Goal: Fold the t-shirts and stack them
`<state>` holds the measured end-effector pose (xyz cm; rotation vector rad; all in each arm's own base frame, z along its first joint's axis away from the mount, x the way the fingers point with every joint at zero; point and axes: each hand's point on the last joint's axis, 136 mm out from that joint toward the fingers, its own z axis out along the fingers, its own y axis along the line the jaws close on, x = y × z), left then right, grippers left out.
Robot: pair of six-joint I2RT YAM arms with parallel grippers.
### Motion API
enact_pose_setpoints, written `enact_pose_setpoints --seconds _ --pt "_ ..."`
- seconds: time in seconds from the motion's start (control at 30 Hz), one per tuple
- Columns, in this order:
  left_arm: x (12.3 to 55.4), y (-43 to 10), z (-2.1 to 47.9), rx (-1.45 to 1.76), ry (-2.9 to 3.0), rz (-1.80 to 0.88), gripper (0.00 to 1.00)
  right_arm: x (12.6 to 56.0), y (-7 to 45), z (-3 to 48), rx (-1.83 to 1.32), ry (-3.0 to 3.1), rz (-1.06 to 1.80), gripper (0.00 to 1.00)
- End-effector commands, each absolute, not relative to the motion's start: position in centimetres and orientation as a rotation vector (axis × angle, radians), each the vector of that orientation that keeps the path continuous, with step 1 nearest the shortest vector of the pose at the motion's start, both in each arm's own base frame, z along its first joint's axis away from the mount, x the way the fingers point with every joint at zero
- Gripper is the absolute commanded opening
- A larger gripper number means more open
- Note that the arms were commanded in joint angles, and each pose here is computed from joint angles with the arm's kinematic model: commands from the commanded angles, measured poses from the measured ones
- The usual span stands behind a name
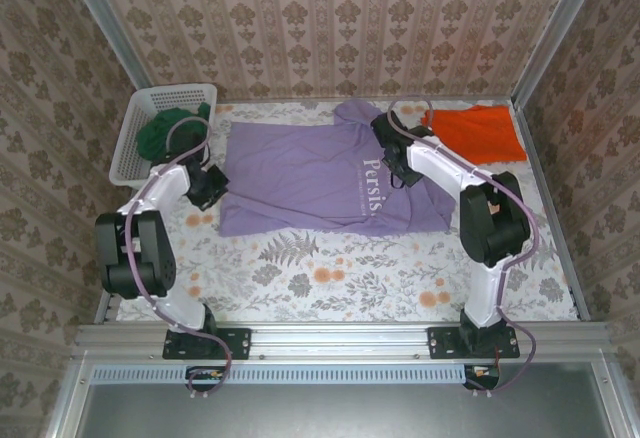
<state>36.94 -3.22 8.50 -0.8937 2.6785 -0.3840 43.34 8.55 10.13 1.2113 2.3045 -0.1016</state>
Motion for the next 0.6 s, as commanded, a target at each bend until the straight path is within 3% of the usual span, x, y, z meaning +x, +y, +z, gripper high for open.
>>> enact_pose_setpoints --seconds 0.0,0.17,0.23,0.27,0.33,0.4,0.57 --pt "38.0 -3.0 8.8 -0.888 2.676 -0.322 0.15 44.3 8.3 9.9 1.177 2.345 -0.123 0.00" --pt "38.7 -3.0 10.5 -0.845 2.644 -0.295 0.30 46.0 8.6 10.2 1.092 2.400 -0.099 0.11" --pt "38.6 -2.9 12.3 -0.790 2.611 -0.242 0.43 46.4 8.1 11.1 1.053 2.420 -0.084 0.16" --pt "38.4 -3.0 13.2 -0.758 2.599 -0.216 0.48 46.8 8.3 11.6 1.004 2.443 -0.040 0.22" --pt "37.5 -3.6 14.4 -0.699 2.582 -0.179 0.56 46.8 8.1 12.7 0.927 2.483 0.013 0.50" --pt "36.3 -4.4 14.4 -0.658 2.587 -0.172 0.59 46.4 7.7 13.4 0.833 2.533 0.052 0.66" --pt "32.1 -5.6 11.3 -0.618 2.629 -0.178 0.56 43.4 7.0 14.5 0.666 2.547 0.315 0.73"
